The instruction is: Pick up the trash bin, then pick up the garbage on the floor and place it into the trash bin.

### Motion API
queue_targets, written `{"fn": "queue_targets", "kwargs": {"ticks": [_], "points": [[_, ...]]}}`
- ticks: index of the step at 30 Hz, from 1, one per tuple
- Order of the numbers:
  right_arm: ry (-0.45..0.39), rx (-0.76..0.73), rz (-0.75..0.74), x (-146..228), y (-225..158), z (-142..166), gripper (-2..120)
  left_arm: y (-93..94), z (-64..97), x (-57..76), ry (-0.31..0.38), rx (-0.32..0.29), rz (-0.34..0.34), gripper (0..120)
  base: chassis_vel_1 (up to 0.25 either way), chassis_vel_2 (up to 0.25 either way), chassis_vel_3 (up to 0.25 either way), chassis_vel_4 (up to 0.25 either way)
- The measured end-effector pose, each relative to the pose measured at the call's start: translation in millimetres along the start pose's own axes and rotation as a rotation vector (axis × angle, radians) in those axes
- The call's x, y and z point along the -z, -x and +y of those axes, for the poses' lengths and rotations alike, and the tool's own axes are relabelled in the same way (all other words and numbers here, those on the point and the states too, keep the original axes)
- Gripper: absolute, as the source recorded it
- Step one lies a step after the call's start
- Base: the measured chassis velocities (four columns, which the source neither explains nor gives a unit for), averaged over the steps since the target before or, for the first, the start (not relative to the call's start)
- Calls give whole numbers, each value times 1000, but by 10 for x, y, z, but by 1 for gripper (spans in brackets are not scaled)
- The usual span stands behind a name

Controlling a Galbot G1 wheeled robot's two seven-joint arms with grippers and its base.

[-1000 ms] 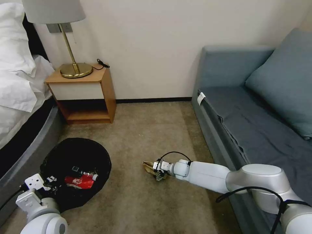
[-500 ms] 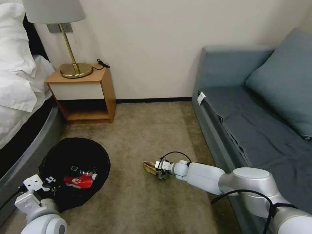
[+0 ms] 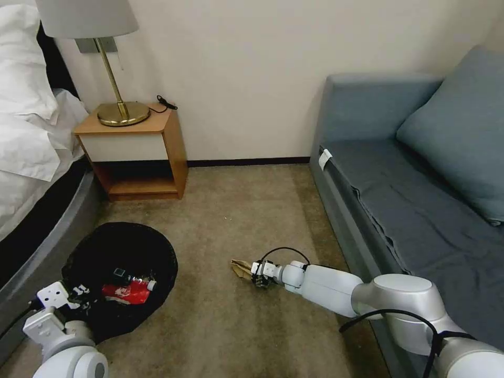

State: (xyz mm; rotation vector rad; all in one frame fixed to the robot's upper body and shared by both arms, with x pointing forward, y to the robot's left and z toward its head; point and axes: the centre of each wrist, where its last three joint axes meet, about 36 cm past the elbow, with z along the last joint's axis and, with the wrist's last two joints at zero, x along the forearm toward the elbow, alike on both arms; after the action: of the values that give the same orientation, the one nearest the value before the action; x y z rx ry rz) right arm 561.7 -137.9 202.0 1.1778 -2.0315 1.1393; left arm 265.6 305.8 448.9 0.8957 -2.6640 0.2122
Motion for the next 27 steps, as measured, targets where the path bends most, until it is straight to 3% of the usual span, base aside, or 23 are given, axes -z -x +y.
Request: {"fn": "queue_targets", "kwargs": {"ticks": [14, 27], "points": [[6, 7, -44, 5, -26, 28, 1, -4, -15, -6, 1, -2, 0, 2, 0, 0, 0, 0], [49, -40, -108, 72, -156, 7, 0, 7, -27, -9, 0, -4, -2, 2, 0, 0, 0, 0]]}}
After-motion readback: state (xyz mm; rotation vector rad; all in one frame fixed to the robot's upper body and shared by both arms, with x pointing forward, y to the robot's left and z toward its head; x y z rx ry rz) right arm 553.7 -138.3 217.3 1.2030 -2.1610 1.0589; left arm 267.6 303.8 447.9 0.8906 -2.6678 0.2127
